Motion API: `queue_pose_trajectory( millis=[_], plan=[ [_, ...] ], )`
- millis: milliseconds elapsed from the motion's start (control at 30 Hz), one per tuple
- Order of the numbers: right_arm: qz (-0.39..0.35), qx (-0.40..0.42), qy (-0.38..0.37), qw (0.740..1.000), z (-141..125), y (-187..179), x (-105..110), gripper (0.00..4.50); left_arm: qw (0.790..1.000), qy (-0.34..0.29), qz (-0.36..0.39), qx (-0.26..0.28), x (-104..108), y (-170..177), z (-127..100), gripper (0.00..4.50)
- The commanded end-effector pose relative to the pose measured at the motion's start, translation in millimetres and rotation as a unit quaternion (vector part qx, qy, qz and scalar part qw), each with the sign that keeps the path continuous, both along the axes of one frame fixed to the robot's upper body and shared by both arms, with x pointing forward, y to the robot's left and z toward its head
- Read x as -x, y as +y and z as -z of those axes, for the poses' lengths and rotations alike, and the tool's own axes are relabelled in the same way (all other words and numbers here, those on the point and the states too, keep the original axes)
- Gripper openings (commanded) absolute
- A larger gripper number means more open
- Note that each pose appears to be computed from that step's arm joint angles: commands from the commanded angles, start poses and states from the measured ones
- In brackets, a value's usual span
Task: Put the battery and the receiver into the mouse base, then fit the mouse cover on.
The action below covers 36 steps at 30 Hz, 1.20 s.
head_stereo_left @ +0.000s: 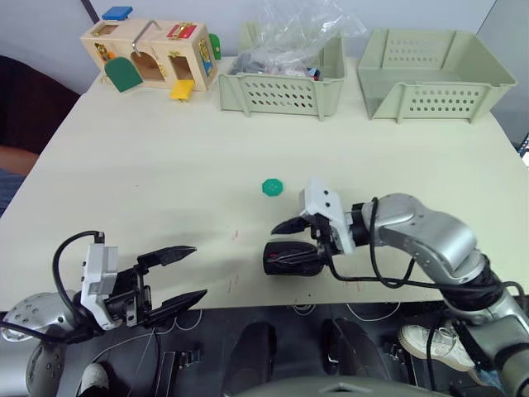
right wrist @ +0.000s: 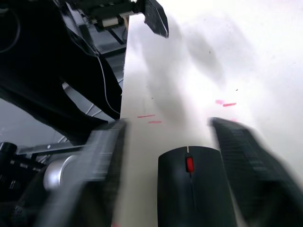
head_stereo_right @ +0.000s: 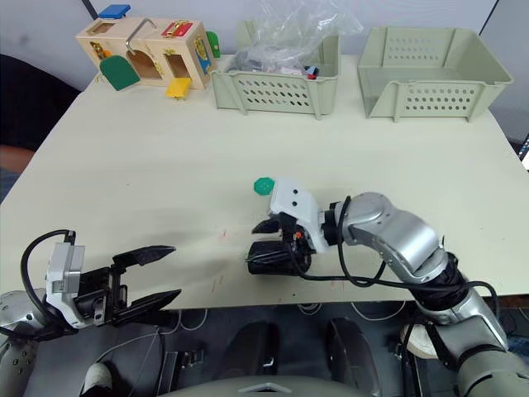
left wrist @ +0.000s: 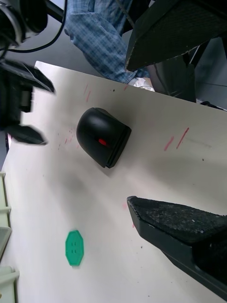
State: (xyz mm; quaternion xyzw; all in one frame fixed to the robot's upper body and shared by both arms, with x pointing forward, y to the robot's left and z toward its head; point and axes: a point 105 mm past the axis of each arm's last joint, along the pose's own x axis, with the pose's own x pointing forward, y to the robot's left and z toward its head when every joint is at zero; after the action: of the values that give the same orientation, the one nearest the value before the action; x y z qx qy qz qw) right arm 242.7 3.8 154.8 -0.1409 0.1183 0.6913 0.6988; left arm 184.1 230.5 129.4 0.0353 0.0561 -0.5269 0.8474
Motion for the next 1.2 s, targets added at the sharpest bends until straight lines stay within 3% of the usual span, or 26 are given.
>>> queue_pose_trajectory(
  millis=[33,233,600,833,933,1200],
  plan=[
    [-0.003,-0.012,-0.031,0.999,-4.2,7.9,-0.6,1.46,1.000,-0.009,0.000,-0.001,0.1,0.7,-4.5,4.50],
    [0.000,0.033,-0.034,0.999,18.0,16.2,-5.5,1.46,1.000,-0.010,-0.001,-0.005,0.3,0.7,-5.5,4.50],
    [0.013,0.072,-0.043,0.996,28.6,19.5,-15.9,1.46,1.000,-0.010,0.001,-0.009,0.0,1.2,-6.0,4.50],
    [0.023,0.201,-0.001,0.979,84.1,-0.5,-15.3,1.46,1.000,-0.009,0.002,-0.011,0.4,1.9,-5.7,4.50],
    [0.017,0.236,0.013,0.972,95.9,-9.2,-13.9,1.46,1.000,-0.009,0.002,-0.012,0.3,1.7,-5.4,4.50],
    [0.028,0.243,0.036,0.969,95.2,-12.3,-17.0,1.46,1.000,-0.009,0.001,-0.011,0.0,1.6,-4.5,4.50]
  ],
)
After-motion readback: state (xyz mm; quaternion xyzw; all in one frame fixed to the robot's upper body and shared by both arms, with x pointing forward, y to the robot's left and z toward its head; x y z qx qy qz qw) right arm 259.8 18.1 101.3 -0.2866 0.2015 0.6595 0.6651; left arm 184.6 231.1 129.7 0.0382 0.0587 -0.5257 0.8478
